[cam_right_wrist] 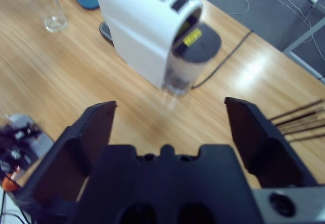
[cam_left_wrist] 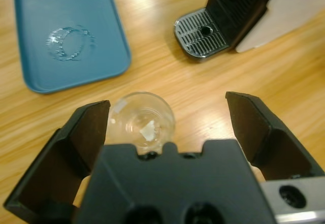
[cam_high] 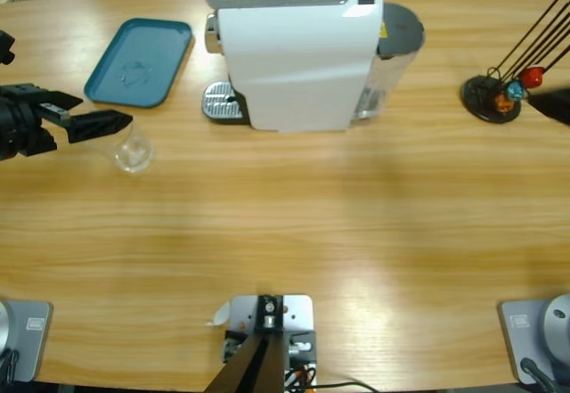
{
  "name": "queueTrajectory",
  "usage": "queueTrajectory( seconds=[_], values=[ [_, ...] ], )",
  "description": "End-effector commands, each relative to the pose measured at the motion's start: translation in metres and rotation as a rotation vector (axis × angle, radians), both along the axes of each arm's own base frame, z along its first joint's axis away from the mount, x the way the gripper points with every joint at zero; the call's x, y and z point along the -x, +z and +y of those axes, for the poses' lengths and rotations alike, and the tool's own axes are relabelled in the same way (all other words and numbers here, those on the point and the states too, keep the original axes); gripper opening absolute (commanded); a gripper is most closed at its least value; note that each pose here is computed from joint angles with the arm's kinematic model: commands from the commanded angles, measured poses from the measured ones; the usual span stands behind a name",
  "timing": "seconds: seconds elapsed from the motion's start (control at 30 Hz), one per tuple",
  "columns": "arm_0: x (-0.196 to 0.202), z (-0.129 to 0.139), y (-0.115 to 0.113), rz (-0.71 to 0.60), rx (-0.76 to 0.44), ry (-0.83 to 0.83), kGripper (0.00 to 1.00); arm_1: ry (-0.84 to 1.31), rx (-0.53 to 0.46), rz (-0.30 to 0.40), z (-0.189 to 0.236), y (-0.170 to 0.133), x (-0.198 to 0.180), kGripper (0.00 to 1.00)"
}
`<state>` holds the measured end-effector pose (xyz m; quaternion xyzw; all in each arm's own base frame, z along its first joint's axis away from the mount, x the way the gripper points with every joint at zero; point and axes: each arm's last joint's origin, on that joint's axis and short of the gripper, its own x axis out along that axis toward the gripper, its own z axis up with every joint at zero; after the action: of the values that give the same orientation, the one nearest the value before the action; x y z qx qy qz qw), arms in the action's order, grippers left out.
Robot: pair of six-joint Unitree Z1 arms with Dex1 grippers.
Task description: Pour coffee
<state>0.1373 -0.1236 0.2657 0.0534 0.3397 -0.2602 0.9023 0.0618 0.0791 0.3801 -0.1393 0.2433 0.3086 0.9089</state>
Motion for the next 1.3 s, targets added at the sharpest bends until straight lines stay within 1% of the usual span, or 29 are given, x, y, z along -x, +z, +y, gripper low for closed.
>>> queueTrajectory(
  seconds=[0.03,0.17,0.23,0.3,0.43,0.6,0.8,1.0,1.1,1.13,1.17,1.2,1.23,1.3],
  values=[
    [0.017,0.022,-0.015,-0.026,-0.033,0.084,1.0,-0.011,-0.005,0.075,-0.027,-0.044,0.015,0.982],
    [0.025,0.03,-0.04,0.053,-0.057,0.108,1.0,-0.005,-0.016,0.083,-0.028,-0.052,0.016,0.982],
    [0.025,0.028,-0.042,0.063,-0.044,0.093,1.0,-0.004,-0.018,0.08,-0.028,-0.053,0.016,0.982],
    [0.024,0.027,-0.046,0.077,-0.057,0.093,1.0,-0.001,-0.022,0.08,-0.027,-0.054,0.016,0.983],
    [0.019,0.021,-0.058,0.116,-0.072,0.095,1.0,0.004,-0.033,0.079,-0.029,-0.054,0.017,0.982],
    [0.011,0.014,-0.069,0.126,-0.083,0.095,1.0,0.005,-0.045,0.073,-0.033,-0.053,0.019,0.982],
    [0.002,0.005,-0.076,0.13,-0.072,0.104,0.997,0.004,-0.06,0.064,-0.04,-0.053,0.023,0.982],
    [-0.006,-0.002,-0.088,0.15,-0.093,0.107,0.96,0.007,-0.069,0.055,-0.045,-0.052,0.025,0.982],
    [-0.009,-0.005,-0.096,0.162,-0.101,0.11,0.919,0.009,-0.075,0.048,-0.048,-0.052,0.027,0.972],
    [-0.01,-0.006,-0.099,0.164,-0.104,0.11,0.851,0.009,-0.077,0.046,-0.049,-0.052,0.027,0.968],
    [-0.011,-0.007,-0.101,0.162,-0.102,0.11,0.726,0.008,-0.078,0.045,-0.05,-0.052,0.028,0.965],
    [-0.011,-0.007,-0.101,0.155,-0.099,0.107,0.569,0.008,-0.081,0.043,-0.051,-0.052,0.028,0.963],
    [-0.011,-0.007,-0.1,0.148,-0.091,0.106,0.492,0.008,-0.083,0.042,-0.052,-0.052,0.029,0.959],
    [-0.01,-0.009,-0.096,0.128,-0.074,0.093,0.476,0.008,-0.086,0.041,-0.054,-0.052,0.03,0.959]
  ],
)
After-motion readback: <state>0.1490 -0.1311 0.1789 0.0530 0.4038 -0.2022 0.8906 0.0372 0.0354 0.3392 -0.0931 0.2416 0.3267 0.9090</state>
